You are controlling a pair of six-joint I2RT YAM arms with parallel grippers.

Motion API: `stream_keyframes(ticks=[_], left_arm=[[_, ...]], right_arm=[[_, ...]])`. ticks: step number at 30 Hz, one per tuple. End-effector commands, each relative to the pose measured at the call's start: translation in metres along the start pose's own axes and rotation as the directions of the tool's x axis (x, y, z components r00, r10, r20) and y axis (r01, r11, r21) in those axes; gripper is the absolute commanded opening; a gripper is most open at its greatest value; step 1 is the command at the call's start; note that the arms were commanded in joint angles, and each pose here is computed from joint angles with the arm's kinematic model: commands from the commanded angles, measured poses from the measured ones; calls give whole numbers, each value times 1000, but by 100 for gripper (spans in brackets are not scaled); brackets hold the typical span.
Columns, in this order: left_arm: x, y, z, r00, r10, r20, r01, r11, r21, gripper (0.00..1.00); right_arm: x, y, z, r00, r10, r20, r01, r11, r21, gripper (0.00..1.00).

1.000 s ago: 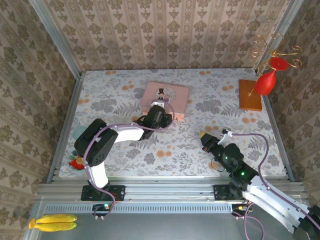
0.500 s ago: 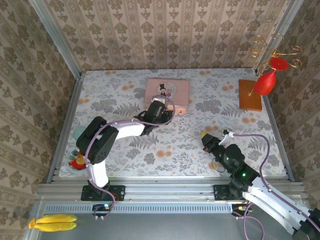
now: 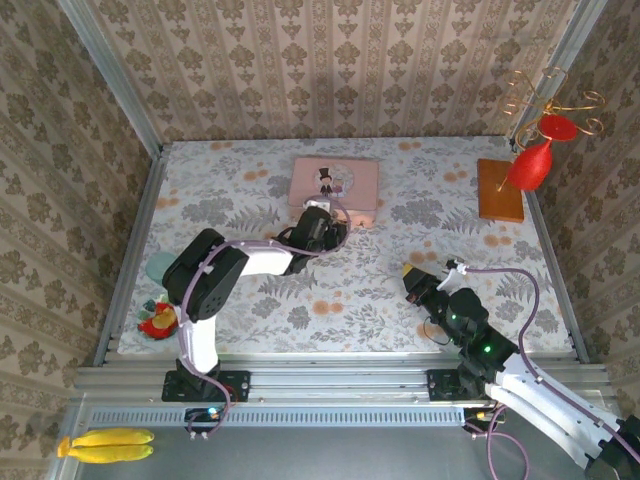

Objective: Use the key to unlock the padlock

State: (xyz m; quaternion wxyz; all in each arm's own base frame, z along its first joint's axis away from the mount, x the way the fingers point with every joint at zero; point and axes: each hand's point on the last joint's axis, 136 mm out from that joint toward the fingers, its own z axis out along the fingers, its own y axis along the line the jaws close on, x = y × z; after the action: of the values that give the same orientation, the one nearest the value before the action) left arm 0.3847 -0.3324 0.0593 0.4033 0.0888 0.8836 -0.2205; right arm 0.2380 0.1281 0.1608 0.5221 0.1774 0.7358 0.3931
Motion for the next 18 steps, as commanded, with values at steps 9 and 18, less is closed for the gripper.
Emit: stream_keyframes(ticks=[9, 18], left_arm=[[-3, 23, 11, 999, -37, -10, 36, 990, -136, 52], [-4, 37, -16, 999, 41, -15, -44, 975, -218, 49]], right_arm=[[-3, -6, -4, 999, 19, 26, -20, 1000, 10, 0], [-1, -9, -4, 999, 21, 24, -21, 1000, 17, 0]])
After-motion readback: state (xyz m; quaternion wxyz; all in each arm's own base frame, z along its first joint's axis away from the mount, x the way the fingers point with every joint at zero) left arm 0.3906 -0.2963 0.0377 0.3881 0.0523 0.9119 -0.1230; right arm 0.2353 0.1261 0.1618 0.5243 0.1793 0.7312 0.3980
